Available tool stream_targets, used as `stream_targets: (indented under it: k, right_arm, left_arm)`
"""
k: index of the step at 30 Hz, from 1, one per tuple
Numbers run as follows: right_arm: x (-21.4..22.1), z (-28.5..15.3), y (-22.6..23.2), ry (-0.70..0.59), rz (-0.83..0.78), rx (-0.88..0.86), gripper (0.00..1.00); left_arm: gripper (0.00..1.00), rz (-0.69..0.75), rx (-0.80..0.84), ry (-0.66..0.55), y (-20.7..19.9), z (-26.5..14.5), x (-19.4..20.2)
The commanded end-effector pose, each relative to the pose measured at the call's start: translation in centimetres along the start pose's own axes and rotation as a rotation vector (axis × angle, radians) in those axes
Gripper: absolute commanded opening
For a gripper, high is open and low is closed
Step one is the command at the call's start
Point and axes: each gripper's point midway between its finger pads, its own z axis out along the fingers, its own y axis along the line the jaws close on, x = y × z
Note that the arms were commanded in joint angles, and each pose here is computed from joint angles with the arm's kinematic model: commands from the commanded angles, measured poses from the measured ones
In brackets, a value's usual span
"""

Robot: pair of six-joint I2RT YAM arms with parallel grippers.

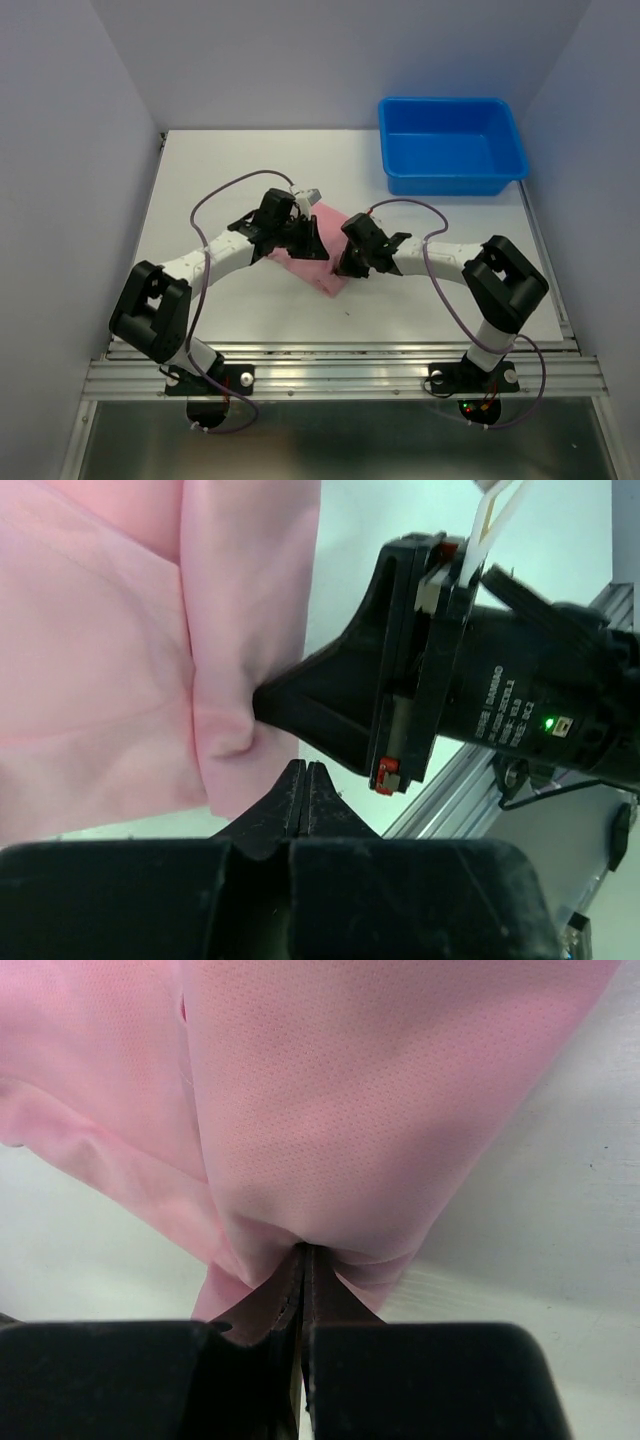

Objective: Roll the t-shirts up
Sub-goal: Roll the T-shirt to the center of the board.

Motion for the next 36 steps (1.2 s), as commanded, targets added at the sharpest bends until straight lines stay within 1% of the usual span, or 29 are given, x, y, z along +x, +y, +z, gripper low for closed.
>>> stream_targets:
  k: [1, 4, 5, 7, 11, 14, 15, 18, 25, 30, 33, 36]
  right_arm:
    - [-0.8, -0.4, 0.4, -0.047, 0.001, 0.007, 0.01]
    - [-0.9, -0.8, 0.7, -0.049, 0.003, -0.006, 0.01]
    - [-1.0, -0.9, 0.7, -0.050, 0.004, -0.009, 0.01]
    - [-1.0, -1.2, 0.8, -0.051, 0.006, -0.013, 0.01]
    - [-1.7, -2.5, 1.6, -0.079, 0.002, -0.043, 0.01]
    - [-2.9, -3.8, 1.8, -0.117, -0.007, -0.057, 0.01]
    - [-4.2, -4.3, 1.6, -0.144, 0.012, -0.056, 0.01]
    - [-5.6, -4.7, 1.1, -0.167, 0.009, -0.051, 0.02]
    - [-9.5, -3.0, -0.7, -0.197, 0.005, 0.012, 0.02]
    - [-12.8, -0.9, -2.3, -0.216, 0.010, 0.064, 0.02]
    - [-12.8, 0.9, -3.7, -0.195, 0.007, 0.109, 0.01]
    - [-12.2, 1.5, -5.2, -0.167, 0.019, 0.164, 0.01]
  left_arm:
    - [0.00, -0.039, 0.050, 0.057, -0.1, 0.0, 3.0]
    - [0.00, -0.075, 0.051, 0.075, 0.5, 0.8, 3.8]
    - [0.00, -0.071, 0.059, 0.054, 0.5, 1.1, 3.3]
    - [0.00, -0.085, 0.063, 0.058, 0.8, 1.6, 3.6]
    - [0.00, -0.126, -0.008, 0.076, 2.9, 3.2, 4.2]
    - [0.00, -0.137, -0.022, 0.086, 3.4, 3.5, 4.7]
    - [0.00, -0.134, -0.028, 0.087, 3.5, 3.4, 4.9]
    - [0.00, -0.130, -0.059, 0.081, 4.0, 3.2, 4.8]
    - [0.00, -0.116, -0.063, 0.074, 3.8, 2.9, 4.4]
    - [0.00, -0.108, -0.062, 0.085, 3.8, 2.8, 4.7]
    - [0.00, -0.106, -0.063, 0.089, 3.9, 2.9, 4.7]
    - [0.00, -0.100, -0.064, 0.087, 3.8, 2.8, 4.5]
